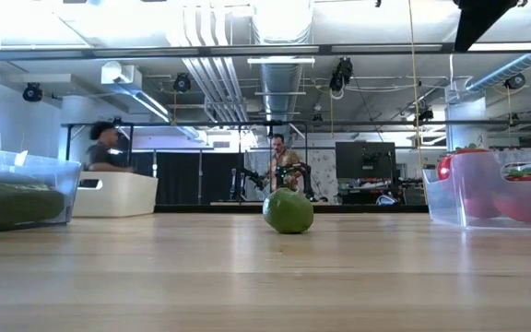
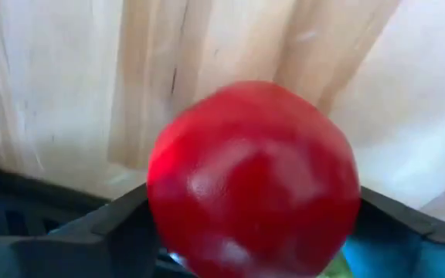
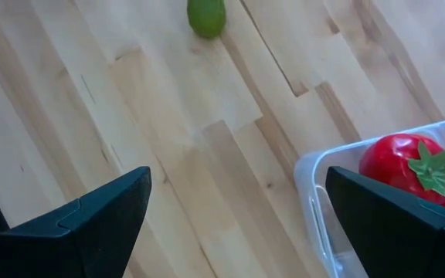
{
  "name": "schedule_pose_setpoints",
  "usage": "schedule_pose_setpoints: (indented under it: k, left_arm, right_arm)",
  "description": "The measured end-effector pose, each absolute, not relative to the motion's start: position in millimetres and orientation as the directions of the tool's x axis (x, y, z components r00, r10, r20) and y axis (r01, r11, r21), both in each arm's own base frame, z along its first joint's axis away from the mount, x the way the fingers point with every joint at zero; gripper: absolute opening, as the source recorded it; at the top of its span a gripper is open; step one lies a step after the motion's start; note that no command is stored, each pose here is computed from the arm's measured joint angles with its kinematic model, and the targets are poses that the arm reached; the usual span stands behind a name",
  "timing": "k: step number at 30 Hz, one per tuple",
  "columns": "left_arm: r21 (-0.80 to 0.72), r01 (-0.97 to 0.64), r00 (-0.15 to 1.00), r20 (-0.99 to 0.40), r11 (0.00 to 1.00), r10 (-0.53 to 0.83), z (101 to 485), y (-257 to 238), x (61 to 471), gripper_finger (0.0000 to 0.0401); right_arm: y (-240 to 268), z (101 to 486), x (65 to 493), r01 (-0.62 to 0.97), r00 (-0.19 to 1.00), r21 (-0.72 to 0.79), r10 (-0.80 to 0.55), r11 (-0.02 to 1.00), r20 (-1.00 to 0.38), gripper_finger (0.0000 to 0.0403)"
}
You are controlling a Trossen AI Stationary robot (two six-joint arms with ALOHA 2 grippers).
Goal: Sort produce into baskets
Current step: Put the tomato into the transparent bin
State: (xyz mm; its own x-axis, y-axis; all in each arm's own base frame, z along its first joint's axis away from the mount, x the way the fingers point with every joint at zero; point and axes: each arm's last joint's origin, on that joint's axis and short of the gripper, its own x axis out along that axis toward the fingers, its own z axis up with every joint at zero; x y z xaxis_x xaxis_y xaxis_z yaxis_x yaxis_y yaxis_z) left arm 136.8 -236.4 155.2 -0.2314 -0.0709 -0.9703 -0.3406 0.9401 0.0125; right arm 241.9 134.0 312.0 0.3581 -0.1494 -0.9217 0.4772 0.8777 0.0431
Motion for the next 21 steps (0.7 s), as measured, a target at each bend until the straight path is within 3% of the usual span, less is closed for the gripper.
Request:
schedule_pose_setpoints:
  k: [4,8,14,17,21]
  left_arm:
    - [-0.033,-0.316,-0.126,-0.989,0.948,-0.077,168.5,-242.9,149.6,0.0269]
    - [-0.080,-0.258,0.115,-0.992,0.963,-0.052,193.8,-253.9,169.4,0.0269]
    - [-0.072,-0.165,0.476,-0.879,0.984,0.016,235.8,-263.3,199.4,0.0272]
    - [-0.046,-0.120,0.554,-0.832,0.992,0.028,249.7,-261.9,212.5,0.0277]
    - [-0.005,-0.098,0.569,-0.820,0.995,0.052,256.8,-251.4,228.7,0.0277]
  right_arm:
    - [133.8,311.9,241.7,0.462,0.356,0.033,-0.151,0.886,-0.922,0.0382]
    - [126.0,306.4,238.0,0.494,0.309,-0.052,-0.231,0.868,-0.922,0.0382]
    - [90.5,268.4,224.3,0.608,0.036,-0.305,-0.409,0.733,-0.912,0.0382]
    - [69.5,243.7,219.5,0.639,-0.083,-0.391,-0.446,0.663,-0.891,0.0382]
    - [40.4,222.0,213.9,0.691,-0.191,-0.479,-0.503,0.542,-0.843,0.0382]
